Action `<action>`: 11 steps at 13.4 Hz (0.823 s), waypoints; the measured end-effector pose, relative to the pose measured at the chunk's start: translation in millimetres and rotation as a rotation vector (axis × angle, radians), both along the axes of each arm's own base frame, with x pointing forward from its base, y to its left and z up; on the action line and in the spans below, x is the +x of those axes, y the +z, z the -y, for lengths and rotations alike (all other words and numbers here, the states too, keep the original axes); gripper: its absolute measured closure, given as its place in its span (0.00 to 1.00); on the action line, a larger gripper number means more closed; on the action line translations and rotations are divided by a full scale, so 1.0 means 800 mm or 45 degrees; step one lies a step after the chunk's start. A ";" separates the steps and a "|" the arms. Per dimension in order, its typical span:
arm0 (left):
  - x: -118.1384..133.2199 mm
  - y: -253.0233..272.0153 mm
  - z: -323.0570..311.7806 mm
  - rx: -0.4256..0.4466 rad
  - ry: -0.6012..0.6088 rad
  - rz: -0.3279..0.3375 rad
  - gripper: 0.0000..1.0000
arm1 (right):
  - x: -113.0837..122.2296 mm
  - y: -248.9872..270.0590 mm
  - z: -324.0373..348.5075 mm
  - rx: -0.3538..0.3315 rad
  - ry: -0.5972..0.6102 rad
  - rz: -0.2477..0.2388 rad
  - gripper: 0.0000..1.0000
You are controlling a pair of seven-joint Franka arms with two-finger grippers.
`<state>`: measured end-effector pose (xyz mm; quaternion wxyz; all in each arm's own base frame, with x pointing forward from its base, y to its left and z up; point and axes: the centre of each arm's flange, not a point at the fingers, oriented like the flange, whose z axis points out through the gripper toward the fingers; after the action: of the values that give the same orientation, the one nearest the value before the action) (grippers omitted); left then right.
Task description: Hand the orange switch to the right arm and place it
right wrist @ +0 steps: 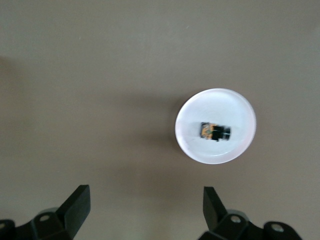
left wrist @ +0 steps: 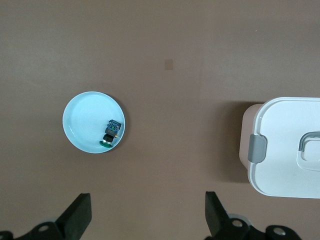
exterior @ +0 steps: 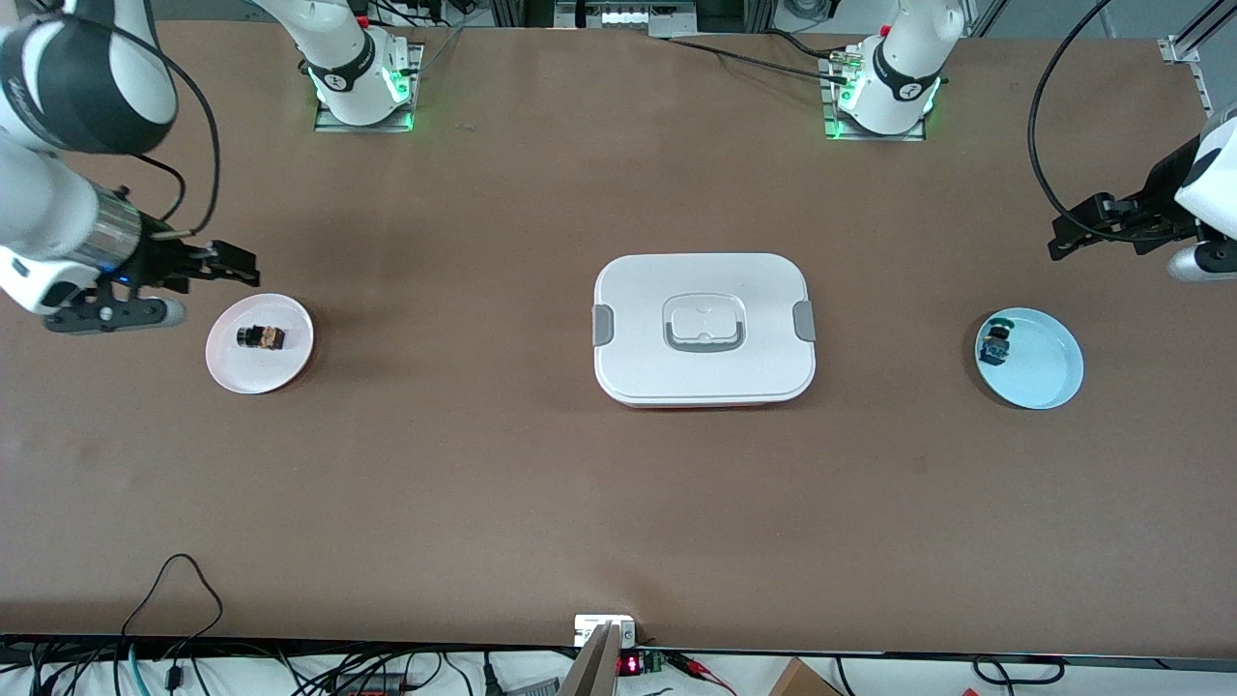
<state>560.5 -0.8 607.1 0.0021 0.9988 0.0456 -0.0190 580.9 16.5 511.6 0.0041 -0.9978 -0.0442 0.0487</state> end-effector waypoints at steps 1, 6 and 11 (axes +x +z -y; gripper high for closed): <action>0.000 0.000 0.000 0.000 0.000 -0.001 0.00 | 0.004 0.023 0.010 -0.018 -0.010 0.043 0.00; 0.004 -0.007 0.002 -0.001 -0.002 -0.012 0.00 | 0.002 0.076 0.071 -0.034 -0.127 0.077 0.00; 0.002 -0.005 -0.010 -0.002 0.022 -0.025 0.00 | -0.001 0.109 0.074 -0.035 -0.145 0.088 0.00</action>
<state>562.3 7.6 603.2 0.0027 0.9981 0.0543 -0.0287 580.3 -42.4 598.6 -0.0084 -0.9998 0.0133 0.0143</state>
